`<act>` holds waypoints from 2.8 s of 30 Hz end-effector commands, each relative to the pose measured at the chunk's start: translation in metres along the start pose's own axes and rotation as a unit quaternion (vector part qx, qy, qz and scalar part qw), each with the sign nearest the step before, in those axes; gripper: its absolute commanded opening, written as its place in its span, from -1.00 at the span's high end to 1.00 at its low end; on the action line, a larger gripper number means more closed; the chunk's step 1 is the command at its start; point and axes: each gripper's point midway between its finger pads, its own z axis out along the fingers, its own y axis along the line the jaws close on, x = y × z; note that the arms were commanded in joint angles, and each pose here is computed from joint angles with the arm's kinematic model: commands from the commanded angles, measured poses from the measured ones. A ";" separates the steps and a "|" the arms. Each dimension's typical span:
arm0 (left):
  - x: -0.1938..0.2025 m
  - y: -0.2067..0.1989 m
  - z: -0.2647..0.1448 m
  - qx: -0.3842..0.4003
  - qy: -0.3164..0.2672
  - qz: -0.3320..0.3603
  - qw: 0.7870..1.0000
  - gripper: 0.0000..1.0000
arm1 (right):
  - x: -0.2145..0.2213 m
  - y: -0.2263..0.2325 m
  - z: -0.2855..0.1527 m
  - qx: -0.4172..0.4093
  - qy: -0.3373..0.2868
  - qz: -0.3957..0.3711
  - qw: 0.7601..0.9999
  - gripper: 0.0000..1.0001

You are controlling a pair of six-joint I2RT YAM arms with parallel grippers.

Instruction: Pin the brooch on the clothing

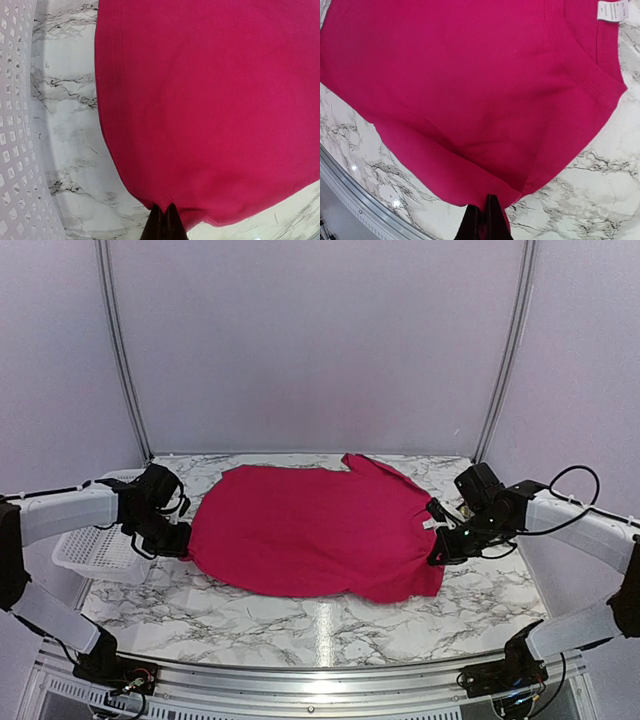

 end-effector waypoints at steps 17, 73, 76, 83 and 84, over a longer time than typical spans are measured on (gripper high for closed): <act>-0.074 -0.017 0.010 0.008 -0.013 0.005 1.000 1.00 | -0.111 -0.032 0.019 0.054 -0.024 -0.015 0.998 1.00; 0.043 0.005 -0.019 -0.021 -0.051 -0.112 0.992 0.97 | -0.030 0.055 0.022 0.085 -0.037 -0.135 0.986 0.22; 0.046 0.004 -0.017 -0.019 -0.045 -0.110 0.993 0.96 | -0.022 0.055 0.030 0.096 -0.016 -0.140 0.985 0.15; 0.051 0.003 -0.017 -0.009 -0.042 -0.124 0.991 0.96 | 0.009 0.055 0.062 0.078 0.040 -0.129 0.988 0.05; 0.052 0.003 -0.017 -0.008 -0.041 -0.126 0.991 0.96 | 0.012 0.054 0.064 0.078 0.044 -0.126 0.988 0.06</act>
